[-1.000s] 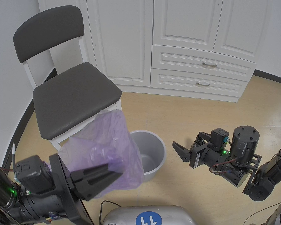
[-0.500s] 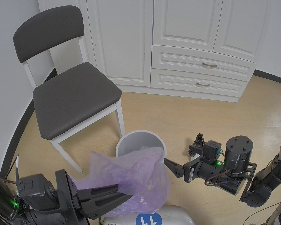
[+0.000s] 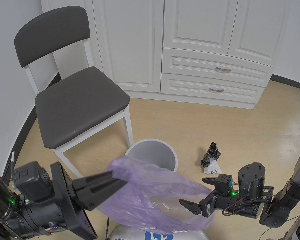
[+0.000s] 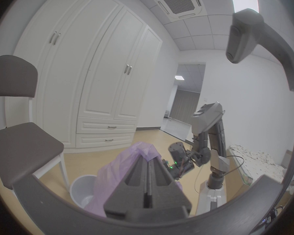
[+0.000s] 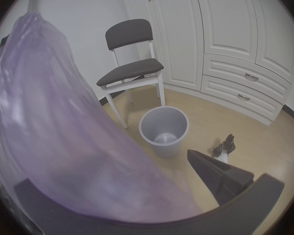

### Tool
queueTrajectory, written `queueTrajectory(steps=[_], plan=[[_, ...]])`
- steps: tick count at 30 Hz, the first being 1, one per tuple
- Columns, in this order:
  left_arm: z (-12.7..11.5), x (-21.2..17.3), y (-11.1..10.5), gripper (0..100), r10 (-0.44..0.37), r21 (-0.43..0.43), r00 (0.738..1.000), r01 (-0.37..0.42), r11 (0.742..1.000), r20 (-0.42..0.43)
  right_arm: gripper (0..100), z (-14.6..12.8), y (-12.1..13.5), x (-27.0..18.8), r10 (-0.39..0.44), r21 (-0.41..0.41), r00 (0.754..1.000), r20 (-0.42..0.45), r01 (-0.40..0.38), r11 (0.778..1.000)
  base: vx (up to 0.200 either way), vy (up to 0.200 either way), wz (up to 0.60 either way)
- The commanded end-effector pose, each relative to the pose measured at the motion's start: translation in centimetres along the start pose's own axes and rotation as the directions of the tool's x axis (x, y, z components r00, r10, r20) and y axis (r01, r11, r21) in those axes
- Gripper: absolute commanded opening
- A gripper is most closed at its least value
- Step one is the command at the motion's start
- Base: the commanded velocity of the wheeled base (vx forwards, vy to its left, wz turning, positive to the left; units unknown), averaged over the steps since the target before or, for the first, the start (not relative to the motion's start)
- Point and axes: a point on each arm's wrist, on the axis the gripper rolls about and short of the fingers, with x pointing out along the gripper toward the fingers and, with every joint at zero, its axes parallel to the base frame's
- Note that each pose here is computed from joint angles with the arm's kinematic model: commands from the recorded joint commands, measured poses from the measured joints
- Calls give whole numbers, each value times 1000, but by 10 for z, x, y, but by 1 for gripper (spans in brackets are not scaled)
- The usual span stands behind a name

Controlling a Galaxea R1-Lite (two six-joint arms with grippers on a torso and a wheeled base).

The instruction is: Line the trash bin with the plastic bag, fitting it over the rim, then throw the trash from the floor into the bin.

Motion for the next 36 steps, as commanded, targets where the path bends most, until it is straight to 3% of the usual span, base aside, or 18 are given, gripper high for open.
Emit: queueTrajectory(steps=[1,13,17,19,21,28,30,32,36], plan=[[9,2,15,0,57,-8,997,-57,998,42,100,-6,-5,-4,-13,-18,1000,-27,12,1000,0,0,0],[32,7,23,0,65,-116,981,-45,992,182,100,-17,-10,7,-22,-23,997,-80,21,1000,0,0,0],[35,8,23,0,64,-138,979,-37,990,195,100,-25,-11,27,11,22,994,-109,-8,1000,0,0,0],[36,8,23,0,64,-137,978,-37,990,198,100,-24,-10,43,16,102,995,-96,-6,995,0,0,0],[35,8,22,0,63,-138,979,-36,990,195,100,-23,-7,59,26,204,997,-76,-10,979,0,0,0],[34,7,21,0,55,-137,979,-28,990,196,100,-18,-5,87,33,374,999,-24,-22,927,0,0,0],[34,7,21,0,54,-137,979,-27,990,198,100,-13,-4,93,36,443,999,-3,-31,896,0,0,0],[35,7,21,0,53,-136,978,-26,990,202,100,-13,-4,96,40,466,999,0,-36,884,0,0,0],[39,5,20,0,52,-133,973,-23,991,225,100,-17,-4,97,59,471,998,-12,-46,881,0,0,0]])
